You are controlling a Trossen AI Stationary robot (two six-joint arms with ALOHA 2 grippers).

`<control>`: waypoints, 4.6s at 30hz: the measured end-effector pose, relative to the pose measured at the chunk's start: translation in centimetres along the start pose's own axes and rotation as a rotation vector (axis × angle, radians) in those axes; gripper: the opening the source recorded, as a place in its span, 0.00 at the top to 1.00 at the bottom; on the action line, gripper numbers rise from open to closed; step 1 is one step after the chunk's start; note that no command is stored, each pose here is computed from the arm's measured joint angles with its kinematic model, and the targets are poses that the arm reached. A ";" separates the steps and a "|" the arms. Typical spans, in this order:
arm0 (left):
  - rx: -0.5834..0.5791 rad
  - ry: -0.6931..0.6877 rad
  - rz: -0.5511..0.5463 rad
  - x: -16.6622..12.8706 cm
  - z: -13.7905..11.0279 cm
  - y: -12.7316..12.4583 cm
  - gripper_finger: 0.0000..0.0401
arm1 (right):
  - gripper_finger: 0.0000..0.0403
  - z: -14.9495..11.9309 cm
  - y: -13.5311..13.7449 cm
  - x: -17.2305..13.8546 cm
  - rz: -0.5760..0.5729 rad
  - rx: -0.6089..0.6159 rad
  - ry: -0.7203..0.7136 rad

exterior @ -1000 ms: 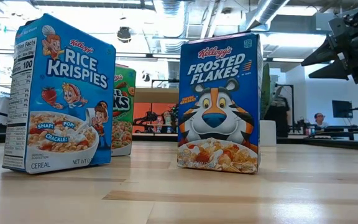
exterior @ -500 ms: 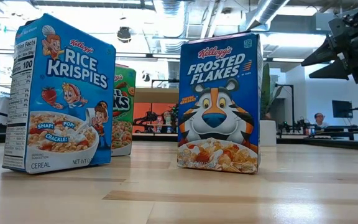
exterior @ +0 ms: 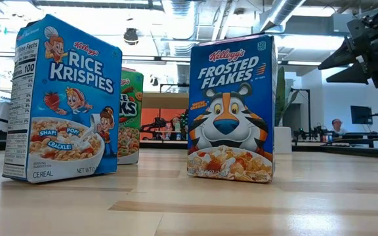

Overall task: Stack cereal on shelf
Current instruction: Put the bottom blue cereal box on the shelf aligned with the other blue cereal box

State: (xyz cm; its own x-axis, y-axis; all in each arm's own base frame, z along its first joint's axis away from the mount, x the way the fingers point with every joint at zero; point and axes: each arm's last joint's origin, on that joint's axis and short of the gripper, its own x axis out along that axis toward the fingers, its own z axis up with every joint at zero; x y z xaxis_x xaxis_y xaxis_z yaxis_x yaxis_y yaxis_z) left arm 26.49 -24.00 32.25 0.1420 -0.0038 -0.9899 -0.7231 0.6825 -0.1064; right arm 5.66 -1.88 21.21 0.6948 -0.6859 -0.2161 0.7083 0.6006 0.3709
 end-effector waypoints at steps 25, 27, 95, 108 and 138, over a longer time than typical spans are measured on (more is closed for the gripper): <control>-0.314 -0.326 -0.032 1.8 -9.1 1.4 0.23 | 0.29 0.0 0.0 0.0 0.001 0.000 0.000; -0.310 -0.346 -0.035 1.7 -9.0 1.4 0.23 | 0.29 0.0 0.0 0.0 0.001 0.000 0.001; -0.217 -0.404 0.107 7.3 -9.6 2.0 0.29 | 0.29 0.0 0.0 0.0 0.002 0.007 0.002; -0.227 -0.383 0.109 7.4 -9.6 1.9 0.31 | 0.29 0.0 0.0 0.0 0.001 0.007 0.002; -0.136 -0.402 -0.045 -2.1 -2.4 1.0 0.59 | 0.29 0.0 0.0 0.0 0.001 0.007 0.002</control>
State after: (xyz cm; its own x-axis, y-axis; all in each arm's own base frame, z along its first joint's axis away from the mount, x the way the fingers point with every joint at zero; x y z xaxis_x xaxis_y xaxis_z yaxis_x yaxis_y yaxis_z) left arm 23.85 -25.12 34.02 0.4084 0.2716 -0.8715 -0.7887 0.5855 -0.1871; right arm 5.67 -1.87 21.18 0.6959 -0.6843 -0.2178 0.7067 0.5985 0.3774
